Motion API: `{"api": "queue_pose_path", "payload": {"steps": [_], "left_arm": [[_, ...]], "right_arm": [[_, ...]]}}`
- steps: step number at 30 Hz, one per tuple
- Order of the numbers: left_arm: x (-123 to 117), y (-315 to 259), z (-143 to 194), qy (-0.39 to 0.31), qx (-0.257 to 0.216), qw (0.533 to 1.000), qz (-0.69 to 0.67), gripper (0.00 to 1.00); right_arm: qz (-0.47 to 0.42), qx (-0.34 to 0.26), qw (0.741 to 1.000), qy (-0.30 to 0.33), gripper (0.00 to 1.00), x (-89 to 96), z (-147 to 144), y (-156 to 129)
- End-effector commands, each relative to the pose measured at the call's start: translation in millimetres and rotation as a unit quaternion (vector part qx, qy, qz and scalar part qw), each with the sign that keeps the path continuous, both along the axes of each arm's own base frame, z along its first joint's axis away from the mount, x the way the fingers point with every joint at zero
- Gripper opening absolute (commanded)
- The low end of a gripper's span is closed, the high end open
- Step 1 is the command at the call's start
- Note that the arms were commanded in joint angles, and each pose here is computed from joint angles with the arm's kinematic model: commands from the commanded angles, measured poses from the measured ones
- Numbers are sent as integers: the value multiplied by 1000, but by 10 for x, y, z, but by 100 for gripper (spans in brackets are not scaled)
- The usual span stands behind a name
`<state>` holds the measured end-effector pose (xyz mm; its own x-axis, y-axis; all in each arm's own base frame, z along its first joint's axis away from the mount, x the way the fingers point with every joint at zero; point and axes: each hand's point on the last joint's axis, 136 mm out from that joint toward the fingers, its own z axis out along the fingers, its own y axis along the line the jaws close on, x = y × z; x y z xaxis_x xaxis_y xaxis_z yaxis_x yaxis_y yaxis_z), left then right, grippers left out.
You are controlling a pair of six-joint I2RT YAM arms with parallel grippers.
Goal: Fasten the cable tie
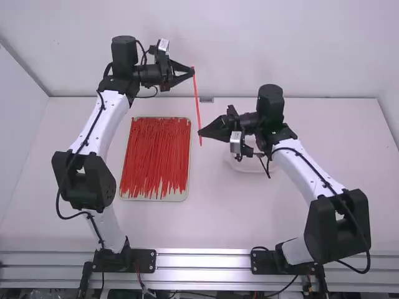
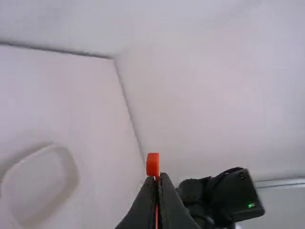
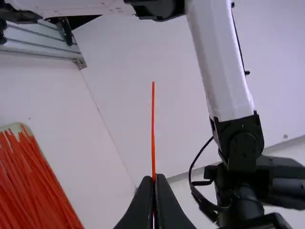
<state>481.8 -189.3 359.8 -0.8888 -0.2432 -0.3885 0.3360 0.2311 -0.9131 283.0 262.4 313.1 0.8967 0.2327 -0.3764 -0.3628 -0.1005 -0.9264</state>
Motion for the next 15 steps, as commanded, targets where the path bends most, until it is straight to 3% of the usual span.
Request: {"api": "queue_pose_path", "payload": {"steps": [1, 7, 15], "left_arm": [[22, -33, 24, -105, 38, 994, -4, 2], [3, -53, -55, -242, 92, 966, -28, 2], [-32, -279, -212, -319, 98, 941, -52, 2]], "right_arm": [[5, -15, 998, 65, 0, -12, 0, -39], [3, -43, 985, 169, 0, -4, -1, -47], [0, -64, 966, 250, 0, 6, -1, -54]]}}
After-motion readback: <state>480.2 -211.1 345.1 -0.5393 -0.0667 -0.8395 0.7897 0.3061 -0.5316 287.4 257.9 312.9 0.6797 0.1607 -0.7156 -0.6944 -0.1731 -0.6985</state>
